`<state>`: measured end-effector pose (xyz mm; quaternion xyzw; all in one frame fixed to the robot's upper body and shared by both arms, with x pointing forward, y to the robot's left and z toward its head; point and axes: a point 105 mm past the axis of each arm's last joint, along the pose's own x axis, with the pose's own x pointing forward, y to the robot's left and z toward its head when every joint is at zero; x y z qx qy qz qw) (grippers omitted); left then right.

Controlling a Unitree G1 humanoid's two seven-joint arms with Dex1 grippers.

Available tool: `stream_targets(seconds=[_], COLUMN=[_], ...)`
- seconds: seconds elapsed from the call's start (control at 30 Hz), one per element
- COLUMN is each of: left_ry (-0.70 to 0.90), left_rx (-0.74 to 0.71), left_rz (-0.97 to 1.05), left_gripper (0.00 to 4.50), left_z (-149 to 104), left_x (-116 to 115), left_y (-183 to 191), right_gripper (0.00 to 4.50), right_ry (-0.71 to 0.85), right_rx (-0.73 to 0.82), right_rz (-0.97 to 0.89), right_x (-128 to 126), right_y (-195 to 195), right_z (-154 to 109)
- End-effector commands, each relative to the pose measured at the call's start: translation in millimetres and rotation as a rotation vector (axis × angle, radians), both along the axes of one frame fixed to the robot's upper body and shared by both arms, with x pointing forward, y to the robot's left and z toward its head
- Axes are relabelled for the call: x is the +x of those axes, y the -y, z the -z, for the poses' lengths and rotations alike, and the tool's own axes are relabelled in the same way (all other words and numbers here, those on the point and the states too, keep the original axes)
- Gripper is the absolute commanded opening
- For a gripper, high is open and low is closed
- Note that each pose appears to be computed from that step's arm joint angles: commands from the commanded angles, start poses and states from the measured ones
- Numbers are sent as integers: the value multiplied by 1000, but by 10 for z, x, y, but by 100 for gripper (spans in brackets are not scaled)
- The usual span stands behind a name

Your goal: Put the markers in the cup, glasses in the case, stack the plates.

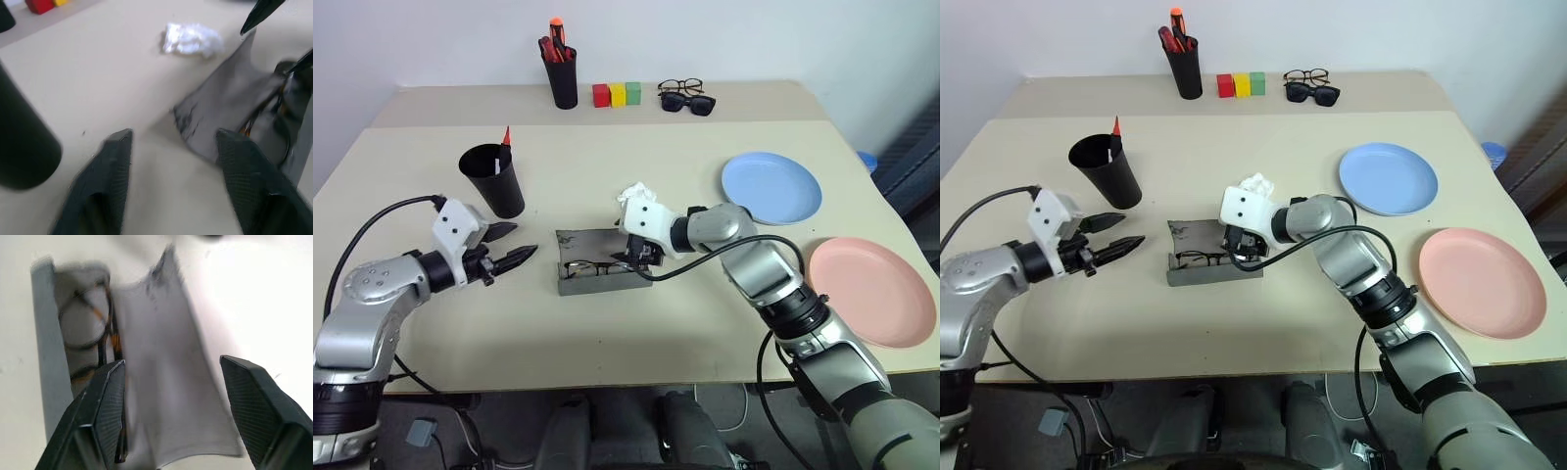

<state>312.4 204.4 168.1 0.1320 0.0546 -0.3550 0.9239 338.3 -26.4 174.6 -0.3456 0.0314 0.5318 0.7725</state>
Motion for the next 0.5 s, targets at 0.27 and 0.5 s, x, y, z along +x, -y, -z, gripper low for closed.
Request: stream_targets(seconds=[0.27,0.5], left_ry=[-172,-371], left_rx=[-8,70], left_rz=[-13,2], left_gripper=[10,10], left_z=[-117,126], left_x=[619,740], left_y=[685,794], right_gripper=[328,328], right_ry=[28,-9], right_rx=[65,76], right_rz=[-58,48], right_x=[-486,-582], right_y=[464,688], right_z=[-145,6])
